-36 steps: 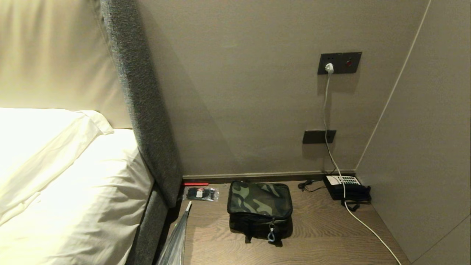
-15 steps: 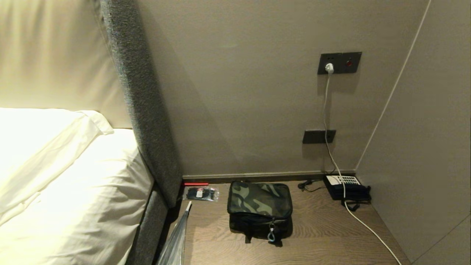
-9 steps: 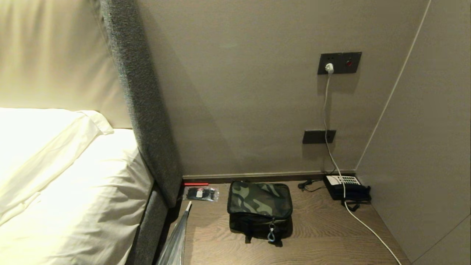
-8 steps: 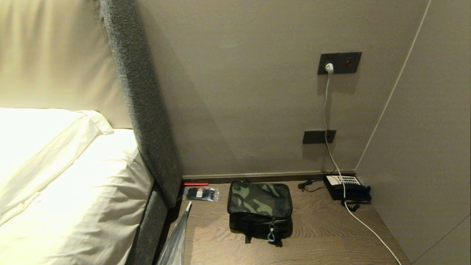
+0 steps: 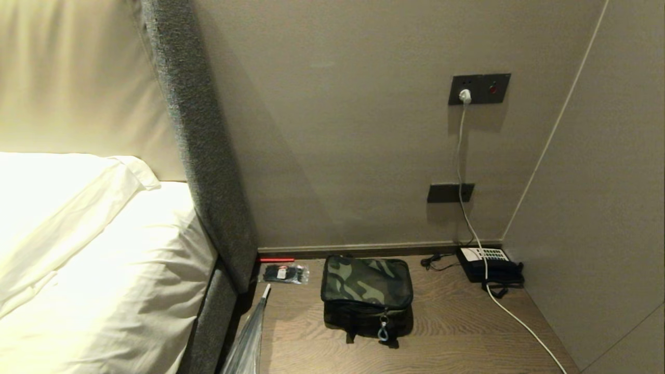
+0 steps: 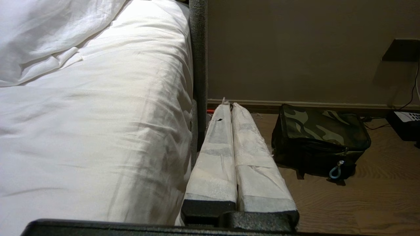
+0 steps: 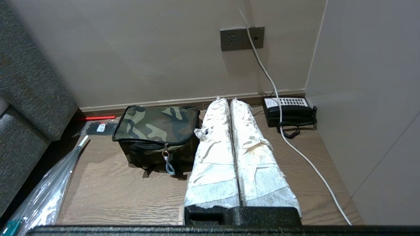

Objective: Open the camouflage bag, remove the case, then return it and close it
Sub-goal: Open the top of the storage box

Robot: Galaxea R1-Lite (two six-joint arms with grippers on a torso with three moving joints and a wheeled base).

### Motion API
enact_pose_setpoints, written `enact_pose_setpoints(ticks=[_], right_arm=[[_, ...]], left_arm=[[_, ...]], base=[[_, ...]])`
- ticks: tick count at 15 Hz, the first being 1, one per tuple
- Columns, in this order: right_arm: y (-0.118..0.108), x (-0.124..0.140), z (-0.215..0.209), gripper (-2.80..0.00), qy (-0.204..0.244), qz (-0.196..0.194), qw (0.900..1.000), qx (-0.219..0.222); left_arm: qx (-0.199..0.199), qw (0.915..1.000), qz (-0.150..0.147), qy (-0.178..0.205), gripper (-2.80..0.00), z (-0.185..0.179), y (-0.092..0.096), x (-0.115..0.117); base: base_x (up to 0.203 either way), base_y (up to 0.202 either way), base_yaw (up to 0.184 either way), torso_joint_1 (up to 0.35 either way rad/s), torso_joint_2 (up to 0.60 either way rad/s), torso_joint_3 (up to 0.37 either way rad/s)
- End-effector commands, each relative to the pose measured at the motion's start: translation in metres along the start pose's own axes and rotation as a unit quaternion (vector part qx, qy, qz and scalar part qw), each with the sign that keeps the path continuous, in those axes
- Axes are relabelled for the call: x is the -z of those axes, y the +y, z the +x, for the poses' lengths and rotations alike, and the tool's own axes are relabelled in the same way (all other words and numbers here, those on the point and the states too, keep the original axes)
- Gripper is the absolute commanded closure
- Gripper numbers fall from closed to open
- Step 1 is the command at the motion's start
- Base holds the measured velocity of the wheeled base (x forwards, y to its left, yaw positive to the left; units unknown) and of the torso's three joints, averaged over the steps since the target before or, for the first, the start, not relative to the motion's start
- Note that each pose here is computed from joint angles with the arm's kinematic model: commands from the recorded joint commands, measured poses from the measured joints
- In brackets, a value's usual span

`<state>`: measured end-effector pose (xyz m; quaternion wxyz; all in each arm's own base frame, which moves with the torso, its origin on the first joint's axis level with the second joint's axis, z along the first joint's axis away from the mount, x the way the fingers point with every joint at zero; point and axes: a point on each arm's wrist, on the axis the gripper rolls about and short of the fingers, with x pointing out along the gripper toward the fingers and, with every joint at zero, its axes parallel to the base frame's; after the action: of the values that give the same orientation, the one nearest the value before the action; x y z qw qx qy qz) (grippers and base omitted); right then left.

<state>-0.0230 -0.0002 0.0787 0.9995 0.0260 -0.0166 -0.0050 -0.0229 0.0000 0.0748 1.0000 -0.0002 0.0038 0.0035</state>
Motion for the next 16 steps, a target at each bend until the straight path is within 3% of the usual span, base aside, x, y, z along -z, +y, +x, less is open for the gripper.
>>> enact_pose_setpoints(ticks=[1,16], right_arm=[[-0.0002,0.0042,-0.0005,0.00,-0.003,0.000,1.000,0.000],[-0.0002,0.0042,-0.0005,0.00,-0.003,0.000,1.000,0.000]], left_arm=[[0.000,1.0000,0.000,0.001,0.00,0.0001,0.0000,0.0003],[0.000,1.0000,0.004,-0.001,0.00,-0.0001,0.0000,-0.0003]], base=[[0.000,0.000,0.000,0.000,0.00,0.000],[0.000,0.000,0.000,0.000,0.00,0.000]])
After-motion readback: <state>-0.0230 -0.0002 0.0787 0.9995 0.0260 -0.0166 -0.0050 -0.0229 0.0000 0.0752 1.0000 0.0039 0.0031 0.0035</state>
